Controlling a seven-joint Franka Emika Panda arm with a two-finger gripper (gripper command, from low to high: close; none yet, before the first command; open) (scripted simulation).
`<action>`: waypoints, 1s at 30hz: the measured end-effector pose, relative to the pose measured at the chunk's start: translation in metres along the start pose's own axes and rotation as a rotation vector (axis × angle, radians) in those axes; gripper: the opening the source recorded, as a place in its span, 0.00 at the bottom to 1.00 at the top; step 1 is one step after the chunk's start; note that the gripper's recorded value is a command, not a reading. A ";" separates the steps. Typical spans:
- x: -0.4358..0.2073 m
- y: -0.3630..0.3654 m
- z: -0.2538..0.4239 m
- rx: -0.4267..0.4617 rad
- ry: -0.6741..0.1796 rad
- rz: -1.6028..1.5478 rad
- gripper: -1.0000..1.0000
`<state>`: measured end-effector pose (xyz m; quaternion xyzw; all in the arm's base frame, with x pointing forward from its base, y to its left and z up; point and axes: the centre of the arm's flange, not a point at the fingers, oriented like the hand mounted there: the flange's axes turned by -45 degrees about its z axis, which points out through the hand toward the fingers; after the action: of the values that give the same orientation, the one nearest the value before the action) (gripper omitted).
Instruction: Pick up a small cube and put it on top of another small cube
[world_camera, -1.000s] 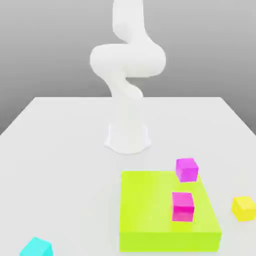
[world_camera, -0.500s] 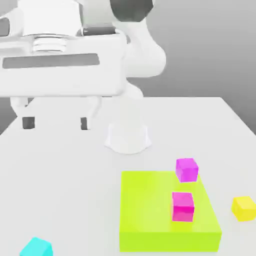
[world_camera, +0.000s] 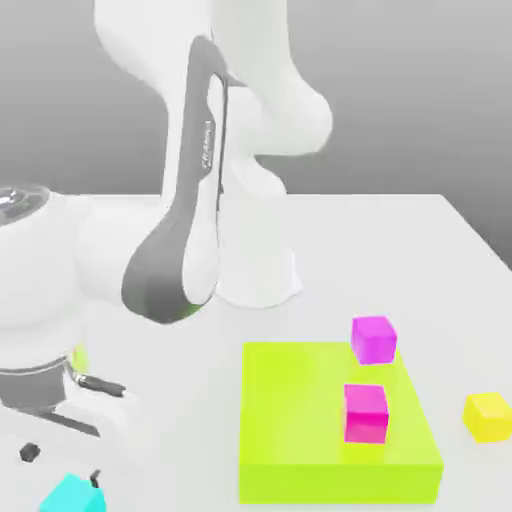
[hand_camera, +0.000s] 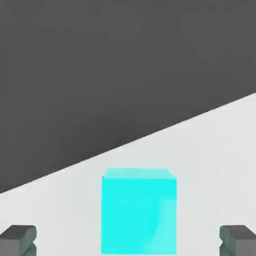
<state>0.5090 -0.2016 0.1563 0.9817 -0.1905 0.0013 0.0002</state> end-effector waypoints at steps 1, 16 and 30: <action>-0.001 0.000 0.015 0.000 -0.001 0.001 0.50; 0.016 -0.049 -0.033 -0.009 0.021 -0.143 0.00; -0.186 -0.349 -0.069 0.025 0.015 -0.982 0.00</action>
<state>0.4673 0.1916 0.2246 0.9554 0.2948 0.0103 -0.0098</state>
